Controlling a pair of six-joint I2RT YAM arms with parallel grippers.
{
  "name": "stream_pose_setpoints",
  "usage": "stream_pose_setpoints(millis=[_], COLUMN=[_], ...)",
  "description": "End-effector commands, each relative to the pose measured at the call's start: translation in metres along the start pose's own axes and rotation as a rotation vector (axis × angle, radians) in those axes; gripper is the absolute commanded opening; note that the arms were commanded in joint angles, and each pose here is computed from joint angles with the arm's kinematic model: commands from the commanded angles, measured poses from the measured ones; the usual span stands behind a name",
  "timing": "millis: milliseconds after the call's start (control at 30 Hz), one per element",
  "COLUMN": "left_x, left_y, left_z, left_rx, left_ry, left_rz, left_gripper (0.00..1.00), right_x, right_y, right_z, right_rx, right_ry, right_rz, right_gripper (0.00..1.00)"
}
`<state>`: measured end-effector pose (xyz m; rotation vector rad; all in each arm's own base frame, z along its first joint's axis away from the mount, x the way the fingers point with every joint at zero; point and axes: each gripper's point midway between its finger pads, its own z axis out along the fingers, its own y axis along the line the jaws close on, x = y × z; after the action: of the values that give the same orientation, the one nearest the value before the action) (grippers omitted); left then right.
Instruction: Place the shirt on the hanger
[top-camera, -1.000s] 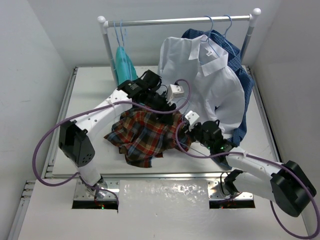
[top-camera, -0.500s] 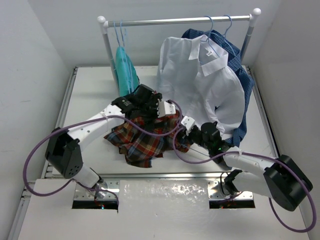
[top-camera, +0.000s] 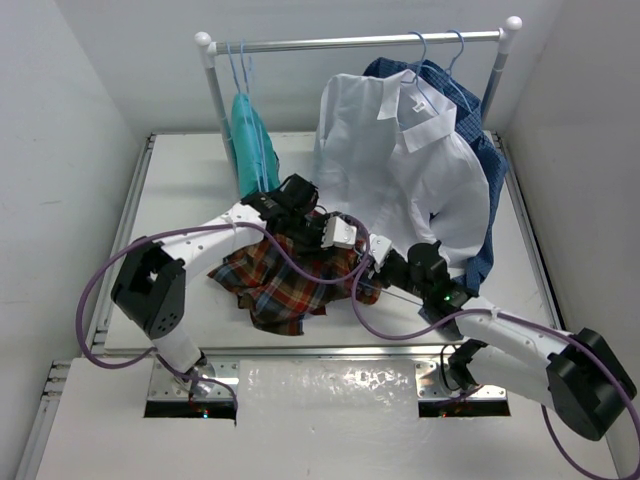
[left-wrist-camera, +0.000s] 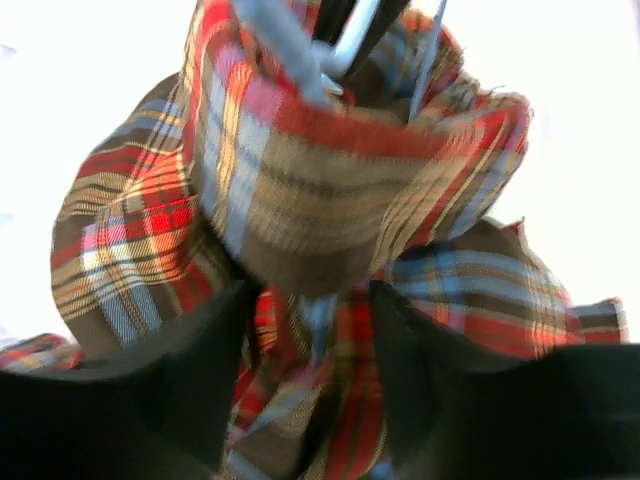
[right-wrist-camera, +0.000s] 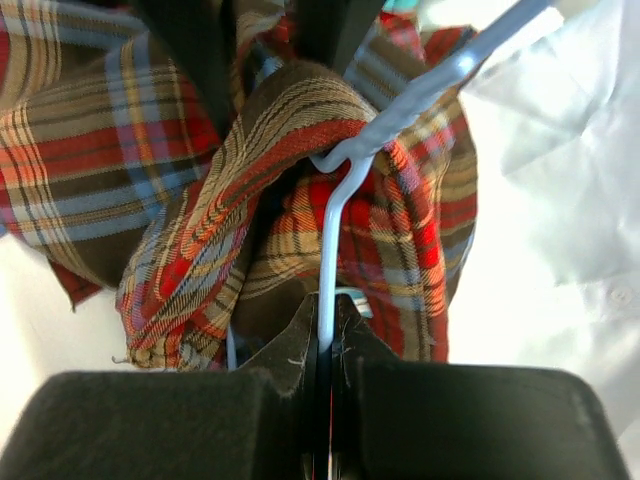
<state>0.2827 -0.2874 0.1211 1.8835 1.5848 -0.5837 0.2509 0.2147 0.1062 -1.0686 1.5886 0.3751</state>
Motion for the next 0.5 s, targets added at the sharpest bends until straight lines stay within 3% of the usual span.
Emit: stream_pose_setpoints(millis=[0, 33, 100, 167, 233, 267, 300, 333, 367, 467], left_x=[-0.040, -0.043, -0.048, -0.047, -0.042, -0.041, -0.038, -0.039, -0.036, -0.033], left_y=[0.008, 0.009, 0.012, 0.007, 0.005, 0.004, 0.004, 0.006, 0.011, 0.030], left_z=[-0.008, -0.009, -0.011, -0.014, -0.017, -0.024, -0.028, -0.037, -0.044, -0.069], left_rx=[0.011, 0.008, -0.005, -0.001, -0.012, -0.031, -0.044, -0.080, -0.107, -0.228], left_ry=[-0.124, -0.131, -0.141, -0.130, -0.111, -0.093, -0.082, -0.075, -0.072, -0.086], left_rz=[0.024, -0.022, -0.041, -0.057, -0.084, -0.090, -0.101, -0.131, -0.167, -0.330], left_gripper=[0.33, 0.19, 0.15, 0.00, 0.00, 0.00, 0.00, 0.00, 0.00, 0.00], right_x=[-0.051, -0.053, -0.062, -0.071, -0.076, -0.082, -0.084, -0.085, -0.090, -0.112], right_y=[-0.014, -0.014, -0.018, -0.023, -0.027, -0.035, -0.041, -0.047, -0.058, -0.094], right_z=[0.004, 0.006, 0.008, 0.010, 0.011, 0.010, 0.009, 0.007, 0.000, -0.025], right_rx=[0.005, 0.001, 0.006, 0.018, 0.031, 0.069, 0.096, 0.123, 0.168, 0.255], right_ry=[-0.125, -0.124, -0.136, -0.152, -0.161, -0.162, -0.151, -0.134, -0.102, -0.091], right_rz=[-0.052, -0.047, -0.051, -0.052, -0.019, 0.004, 0.022, 0.058, 0.084, 0.231], right_gripper=[0.00, 0.00, 0.00, 0.00, 0.00, 0.05, 0.17, 0.50, 0.62, 0.83])
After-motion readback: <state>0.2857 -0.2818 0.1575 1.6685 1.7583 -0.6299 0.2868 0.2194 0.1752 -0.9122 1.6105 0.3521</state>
